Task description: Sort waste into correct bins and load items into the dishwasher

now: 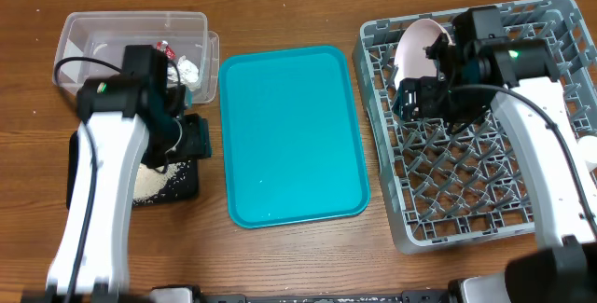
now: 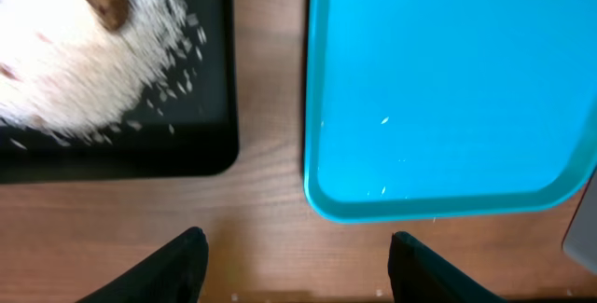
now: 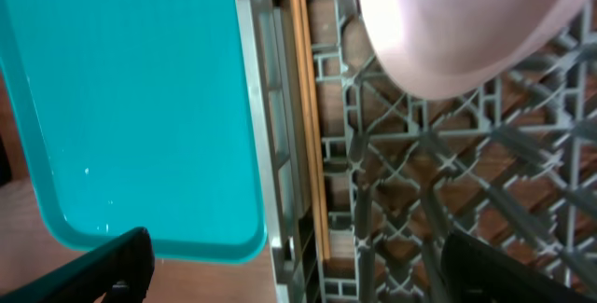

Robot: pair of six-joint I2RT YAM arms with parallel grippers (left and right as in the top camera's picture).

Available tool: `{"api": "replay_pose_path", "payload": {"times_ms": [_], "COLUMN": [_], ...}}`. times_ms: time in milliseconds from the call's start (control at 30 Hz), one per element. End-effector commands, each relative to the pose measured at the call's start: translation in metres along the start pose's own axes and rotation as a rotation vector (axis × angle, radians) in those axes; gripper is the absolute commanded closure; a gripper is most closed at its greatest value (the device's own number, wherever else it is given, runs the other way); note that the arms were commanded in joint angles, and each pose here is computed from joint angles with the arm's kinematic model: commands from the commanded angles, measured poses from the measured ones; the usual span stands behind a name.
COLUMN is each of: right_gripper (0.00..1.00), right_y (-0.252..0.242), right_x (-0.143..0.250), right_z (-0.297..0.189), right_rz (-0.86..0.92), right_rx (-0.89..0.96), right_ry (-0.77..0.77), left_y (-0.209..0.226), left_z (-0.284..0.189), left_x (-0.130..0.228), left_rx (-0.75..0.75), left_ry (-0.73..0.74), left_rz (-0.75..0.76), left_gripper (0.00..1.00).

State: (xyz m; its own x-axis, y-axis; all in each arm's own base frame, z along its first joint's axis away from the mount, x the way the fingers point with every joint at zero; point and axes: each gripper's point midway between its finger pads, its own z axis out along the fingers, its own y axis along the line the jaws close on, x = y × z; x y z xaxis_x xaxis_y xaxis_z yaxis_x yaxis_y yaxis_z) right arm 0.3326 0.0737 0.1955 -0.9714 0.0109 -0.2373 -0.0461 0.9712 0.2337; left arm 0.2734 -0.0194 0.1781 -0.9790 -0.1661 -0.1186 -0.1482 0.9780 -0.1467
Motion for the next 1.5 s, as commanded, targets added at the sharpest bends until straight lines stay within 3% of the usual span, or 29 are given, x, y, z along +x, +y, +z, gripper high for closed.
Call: {"api": "replay_pose_path", "payload": {"times_ms": [0, 133, 200, 233, 333, 467, 867, 1467], "right_gripper": [0.0, 0.0, 0.0, 0.0, 0.0, 0.0, 0.0, 0.0], "right_y": [0.003, 0.005, 0.005, 0.002, -0.016, -0.019, -0.022, -0.032], "right_x": [0.006, 0.015, 0.023, 0.028, 0.043, 0.053, 0.055, 0.058], "right_z": [-0.028, -0.045, -0.056, -0.062, -0.077, -0.089, -0.078, -0.035], "right_rz": [-0.022, -0.062, -0.082, -0.088, -0.076, -0.075, -0.068, -0.047], "right_rx": [-0.008, -0.03, -0.036, -0.026, 0.068, 0.086, 0.093, 0.121], "right_ry": [-0.141, -0.329, -0.438, -0.497, -0.623, -0.677, -0.626, -0.465], "left_y": [0.005, 0.01, 0.015, 0.018, 0.023, 0.024, 0.034, 0.034], "left_z": [-0.039, -0.075, -0.092, -0.1, -0.12, -0.137, -0.105, -0.105], "left_x": [0.009, 0.028, 0.043, 0.051, 0.069, 0.086, 0.123, 0.123], "left_rx": [-0.015, -0.015, -0.019, -0.022, -0.021, -0.006, -0.035, -0.035], "left_ry": [-0.215, -0.475, -0.607, -0.673, -0.84, -0.934, -0.767, -0.769], "left_rz": [0.044, 0.062, 0.057, 0.053, 0.052, 0.055, 0.047, 0.048], "left_gripper": [0.35, 0.25, 0.12, 0.0, 0.0, 0.0, 0.0, 0.0]}}
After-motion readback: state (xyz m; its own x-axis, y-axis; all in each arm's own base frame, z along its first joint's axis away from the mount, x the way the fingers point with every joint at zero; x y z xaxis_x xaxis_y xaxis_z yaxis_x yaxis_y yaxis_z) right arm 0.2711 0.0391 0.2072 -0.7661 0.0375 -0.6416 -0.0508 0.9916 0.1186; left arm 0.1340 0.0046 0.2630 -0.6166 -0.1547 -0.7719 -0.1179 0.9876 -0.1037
